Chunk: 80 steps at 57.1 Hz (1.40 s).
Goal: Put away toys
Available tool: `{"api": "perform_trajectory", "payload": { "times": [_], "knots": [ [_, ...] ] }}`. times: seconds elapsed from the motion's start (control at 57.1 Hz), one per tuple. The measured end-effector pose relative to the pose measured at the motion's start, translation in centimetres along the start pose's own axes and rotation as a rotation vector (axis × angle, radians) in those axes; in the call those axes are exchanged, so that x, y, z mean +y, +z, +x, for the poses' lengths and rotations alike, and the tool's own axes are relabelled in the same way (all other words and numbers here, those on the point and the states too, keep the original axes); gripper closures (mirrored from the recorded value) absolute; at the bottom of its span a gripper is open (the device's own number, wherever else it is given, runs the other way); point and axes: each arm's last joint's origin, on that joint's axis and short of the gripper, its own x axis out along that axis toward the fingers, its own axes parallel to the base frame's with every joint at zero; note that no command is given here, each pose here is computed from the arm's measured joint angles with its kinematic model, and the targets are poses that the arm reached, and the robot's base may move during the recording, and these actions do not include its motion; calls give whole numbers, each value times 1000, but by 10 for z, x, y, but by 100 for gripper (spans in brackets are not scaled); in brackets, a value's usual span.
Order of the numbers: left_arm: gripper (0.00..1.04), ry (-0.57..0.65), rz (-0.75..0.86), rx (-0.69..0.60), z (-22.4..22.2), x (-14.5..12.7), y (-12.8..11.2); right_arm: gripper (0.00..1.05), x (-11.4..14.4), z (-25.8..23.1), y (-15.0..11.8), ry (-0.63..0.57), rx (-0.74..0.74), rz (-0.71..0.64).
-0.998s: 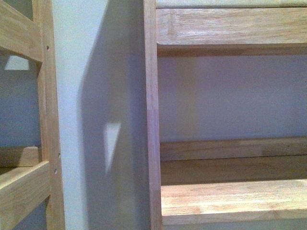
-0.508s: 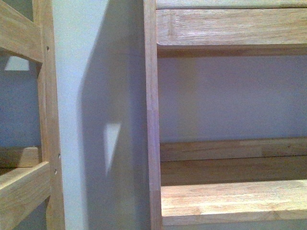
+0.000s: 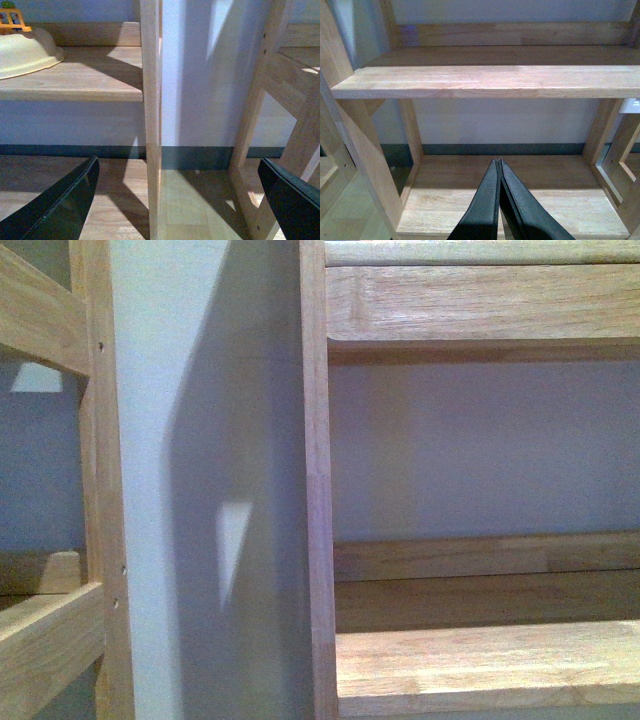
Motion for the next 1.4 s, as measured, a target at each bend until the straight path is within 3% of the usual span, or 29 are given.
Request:
{"api": "perform_trajectory", "payload": {
  "times": [0.368,0.98,1.4],
  "knots": [
    [6,0,0,0,0,0,0,101,0,-1,-8,0,-11,0],
    [6,0,0,0,0,0,0,5,0,-1,-8,1,-11,0],
    [6,0,0,0,0,0,0,7,0,-1,-8,1,-11,-1]
  ]
}}
